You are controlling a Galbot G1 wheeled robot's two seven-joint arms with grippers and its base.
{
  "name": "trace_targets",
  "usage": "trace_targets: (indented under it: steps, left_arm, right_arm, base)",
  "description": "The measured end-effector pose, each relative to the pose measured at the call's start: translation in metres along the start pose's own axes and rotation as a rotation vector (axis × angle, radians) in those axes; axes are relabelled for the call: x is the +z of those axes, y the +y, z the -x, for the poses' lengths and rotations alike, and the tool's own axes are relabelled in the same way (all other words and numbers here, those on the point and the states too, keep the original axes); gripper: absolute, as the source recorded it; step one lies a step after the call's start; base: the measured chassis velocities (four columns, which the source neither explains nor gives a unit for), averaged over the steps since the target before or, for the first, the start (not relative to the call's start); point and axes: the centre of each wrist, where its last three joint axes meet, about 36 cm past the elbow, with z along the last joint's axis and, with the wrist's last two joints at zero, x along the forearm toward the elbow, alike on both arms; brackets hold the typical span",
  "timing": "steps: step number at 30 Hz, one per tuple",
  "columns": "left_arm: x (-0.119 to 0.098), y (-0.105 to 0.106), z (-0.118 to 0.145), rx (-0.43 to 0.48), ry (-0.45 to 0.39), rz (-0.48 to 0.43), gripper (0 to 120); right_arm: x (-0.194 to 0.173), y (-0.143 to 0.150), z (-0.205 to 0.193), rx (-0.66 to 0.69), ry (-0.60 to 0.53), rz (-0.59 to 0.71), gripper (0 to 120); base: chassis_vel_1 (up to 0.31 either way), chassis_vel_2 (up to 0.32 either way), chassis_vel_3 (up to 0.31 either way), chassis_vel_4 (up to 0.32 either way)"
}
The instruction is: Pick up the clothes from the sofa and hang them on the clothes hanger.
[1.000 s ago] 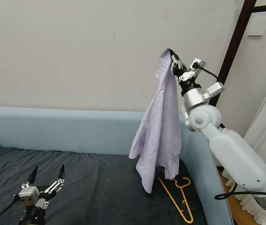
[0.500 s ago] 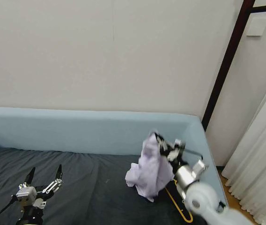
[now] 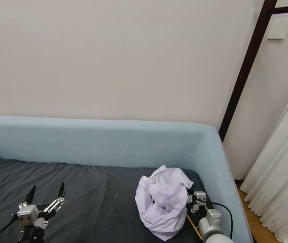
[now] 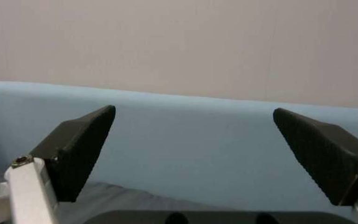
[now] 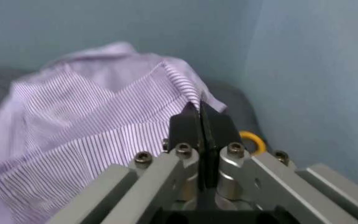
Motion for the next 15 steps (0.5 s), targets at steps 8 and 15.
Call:
trace_targets:
  steps: [8,15]
  left_arm:
    - [0.0,0.005,0.002,-0.003,0.0,0.004,100]
    - [0.003,0.006,0.004,-0.007,0.002,0.004,100]
  right_arm:
    - [-0.029,0.017,-0.037,0.195,0.087,-0.177,32]
    - [-0.068,0.012,-0.076,0.098,0.028,-0.141,58]
  base:
    - [0.0,0.0,0.0,0.0]
    - [0.0,0.0,0.0,0.0]
